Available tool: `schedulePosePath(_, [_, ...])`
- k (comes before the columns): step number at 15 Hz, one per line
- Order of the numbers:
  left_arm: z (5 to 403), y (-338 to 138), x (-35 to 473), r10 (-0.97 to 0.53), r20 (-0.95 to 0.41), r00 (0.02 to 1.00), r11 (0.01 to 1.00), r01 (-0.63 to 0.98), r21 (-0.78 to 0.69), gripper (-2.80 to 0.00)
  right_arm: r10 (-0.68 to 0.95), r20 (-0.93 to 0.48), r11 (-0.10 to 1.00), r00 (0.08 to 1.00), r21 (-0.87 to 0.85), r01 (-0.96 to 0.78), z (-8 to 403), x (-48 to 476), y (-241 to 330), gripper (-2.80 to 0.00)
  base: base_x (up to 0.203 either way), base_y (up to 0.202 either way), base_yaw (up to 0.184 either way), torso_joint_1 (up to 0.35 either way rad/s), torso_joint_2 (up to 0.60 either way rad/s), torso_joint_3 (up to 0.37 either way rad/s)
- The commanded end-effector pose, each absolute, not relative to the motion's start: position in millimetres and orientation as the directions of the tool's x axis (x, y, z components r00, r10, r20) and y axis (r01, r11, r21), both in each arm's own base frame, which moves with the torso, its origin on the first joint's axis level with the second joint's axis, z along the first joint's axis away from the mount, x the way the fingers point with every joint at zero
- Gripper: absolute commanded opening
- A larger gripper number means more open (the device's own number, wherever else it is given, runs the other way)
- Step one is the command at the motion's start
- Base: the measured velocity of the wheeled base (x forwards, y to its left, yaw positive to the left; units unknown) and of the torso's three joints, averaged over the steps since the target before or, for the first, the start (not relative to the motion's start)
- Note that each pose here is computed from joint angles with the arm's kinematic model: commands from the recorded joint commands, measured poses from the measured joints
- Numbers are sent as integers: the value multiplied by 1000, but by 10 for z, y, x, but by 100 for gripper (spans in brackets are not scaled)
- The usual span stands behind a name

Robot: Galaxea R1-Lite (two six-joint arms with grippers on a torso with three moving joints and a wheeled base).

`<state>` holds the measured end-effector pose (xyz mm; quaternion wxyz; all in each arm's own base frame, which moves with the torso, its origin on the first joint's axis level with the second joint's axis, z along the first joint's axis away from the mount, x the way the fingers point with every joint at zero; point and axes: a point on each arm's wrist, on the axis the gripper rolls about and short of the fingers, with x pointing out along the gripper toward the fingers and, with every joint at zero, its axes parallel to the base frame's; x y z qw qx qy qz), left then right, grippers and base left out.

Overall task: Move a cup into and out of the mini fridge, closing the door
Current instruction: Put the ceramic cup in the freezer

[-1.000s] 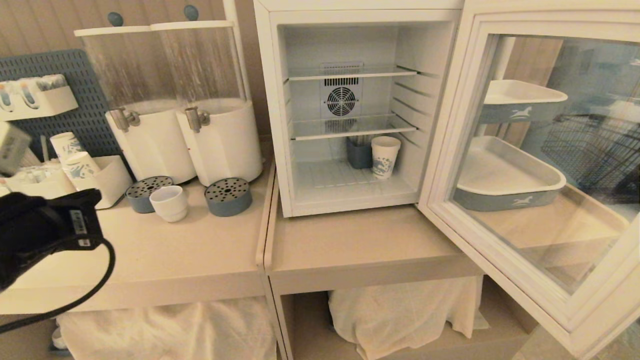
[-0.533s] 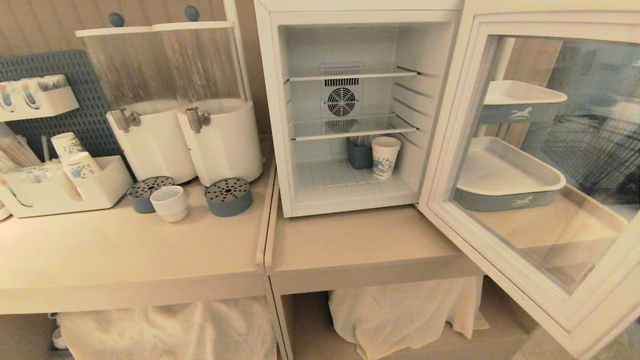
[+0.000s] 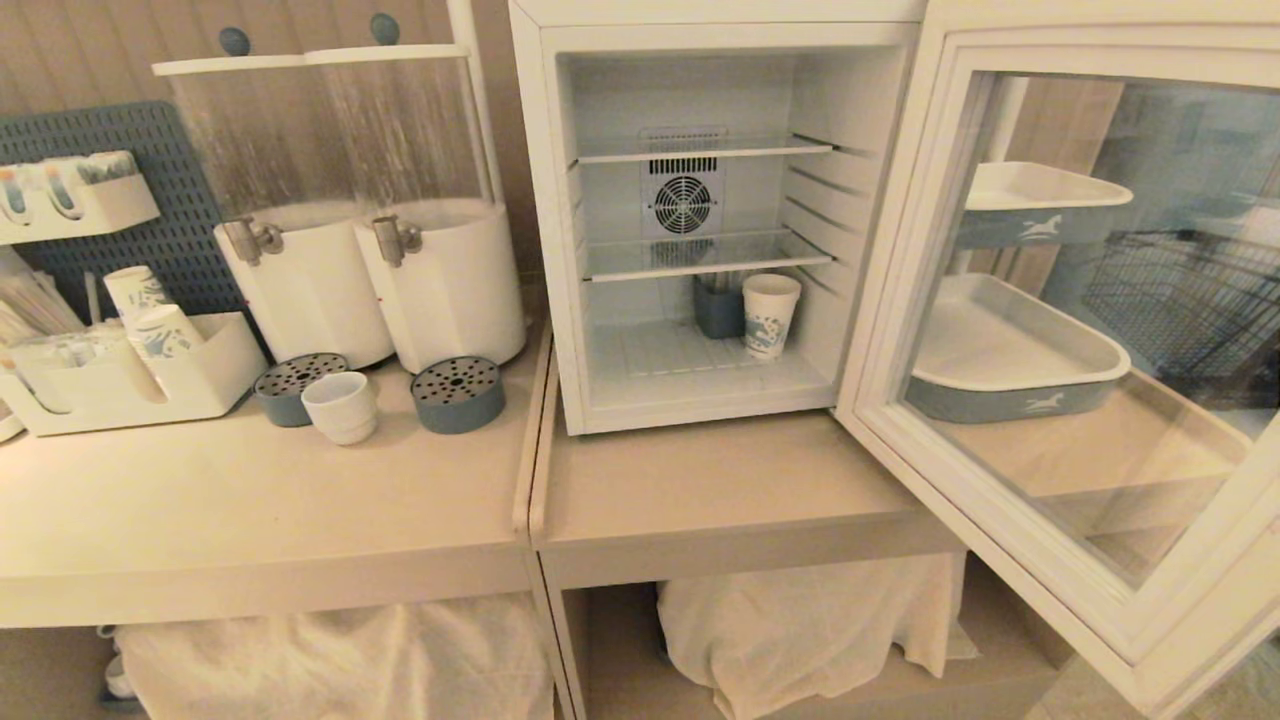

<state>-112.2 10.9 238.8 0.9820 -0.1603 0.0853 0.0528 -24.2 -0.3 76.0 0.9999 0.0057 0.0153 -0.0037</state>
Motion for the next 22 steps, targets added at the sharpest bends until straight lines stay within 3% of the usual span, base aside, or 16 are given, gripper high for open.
schedulePosePath(1, [2388,45,-1286,35,-184,982,942,-94,-321,-280,-6,-32,1000,999,14,7,758,-240,-3,-280,0,0,0,0,0,0])
schedulePosePath(3, [2245,-23,-1522,-128,-154,980,956,81,-281,-280,-6,-32,1000,999,13,7,760,-242,-3,-280,0,0,0,0,0,0])
schedulePosePath(5, [1901,-31,-1523,-133,-181,975,975,95,-202,-280,-6,-31,1000,1000,14,7,762,-241,-3,-280,0,0,0,0,0,0])
schedulePosePath(7, [1613,-28,-1165,-102,-209,973,979,61,-195,-280,-6,-31,1000,1000,14,7,762,-241,-3,-280,0,0,0,0,0,0])
schedulePosePath(11, [1083,-10,-310,-35,-46,998,994,30,-108,-280,-6,-32,1000,999,14,7,758,-240,-3,-280,0,0,0,0,0,0])
schedulePosePath(13, [845,-8,-129,-28,-95,995,997,22,-68,-280,-6,-31,1000,999,14,7,760,-241,-3,-280,0,0,0,0,0,0])
schedulePosePath(16, [839,-7,-58,-45,-182,982,997,32,-74,-280,-8,-31,1000,1000,14,8,759,-240,-3,-280,0,0,0,0,0,0])
schedulePosePath(19, [835,-8,-185,-43,-34,998,996,40,-85,-280,-8,-29,1000,1000,15,8,761,-240,-3,-280,0,0,0,0,0,0])
schedulePosePath(22, [773,-7,-233,-32,10,999,994,31,101,-280,-8,-31,1000,1000,15,8,759,-240,-3,-280,0,0,0,0,0,0])
